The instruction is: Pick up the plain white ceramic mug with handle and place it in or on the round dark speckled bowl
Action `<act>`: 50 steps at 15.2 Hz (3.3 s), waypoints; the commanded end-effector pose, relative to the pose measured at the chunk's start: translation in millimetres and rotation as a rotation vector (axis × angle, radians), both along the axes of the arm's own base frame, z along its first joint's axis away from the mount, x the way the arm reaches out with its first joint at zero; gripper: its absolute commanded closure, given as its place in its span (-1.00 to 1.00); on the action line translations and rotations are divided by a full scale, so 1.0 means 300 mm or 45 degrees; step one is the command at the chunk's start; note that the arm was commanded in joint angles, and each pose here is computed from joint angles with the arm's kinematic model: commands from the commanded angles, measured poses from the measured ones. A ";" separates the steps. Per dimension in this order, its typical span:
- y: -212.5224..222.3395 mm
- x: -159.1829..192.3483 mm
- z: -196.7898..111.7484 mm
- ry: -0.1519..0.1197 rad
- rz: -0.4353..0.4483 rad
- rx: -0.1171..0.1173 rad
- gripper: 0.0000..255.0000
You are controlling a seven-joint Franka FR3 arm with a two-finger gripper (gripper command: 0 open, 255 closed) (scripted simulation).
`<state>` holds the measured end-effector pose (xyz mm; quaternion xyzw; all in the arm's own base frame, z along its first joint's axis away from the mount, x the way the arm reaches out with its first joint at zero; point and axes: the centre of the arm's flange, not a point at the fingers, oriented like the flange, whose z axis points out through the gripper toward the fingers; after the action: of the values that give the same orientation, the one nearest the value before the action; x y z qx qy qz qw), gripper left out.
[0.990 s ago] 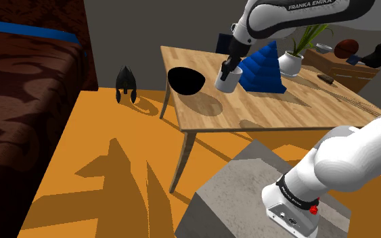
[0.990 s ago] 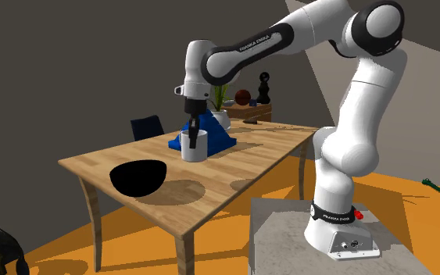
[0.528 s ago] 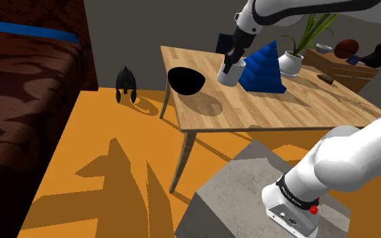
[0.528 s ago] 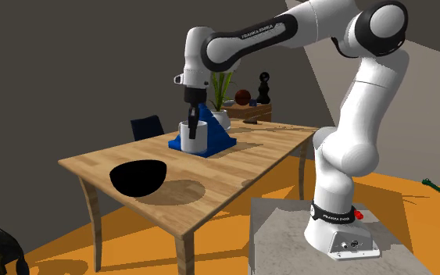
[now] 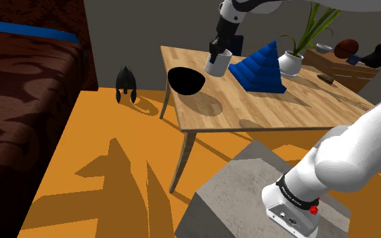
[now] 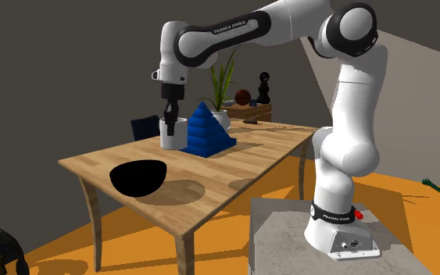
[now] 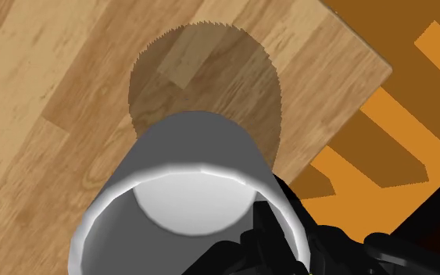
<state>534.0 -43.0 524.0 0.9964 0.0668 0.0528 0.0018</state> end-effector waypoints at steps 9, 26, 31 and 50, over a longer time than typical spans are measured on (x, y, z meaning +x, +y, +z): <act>0.120 0.433 0.058 -0.001 0.000 0.000 1.00; 0.128 0.462 -0.221 -0.001 0.000 0.000 1.00; 0.128 0.462 -0.251 -0.001 0.000 0.000 1.00; 0.127 0.444 -0.085 -0.001 0.000 0.000 -1.00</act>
<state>667.4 -4.8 498.2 0.9963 0.0669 0.0533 0.0017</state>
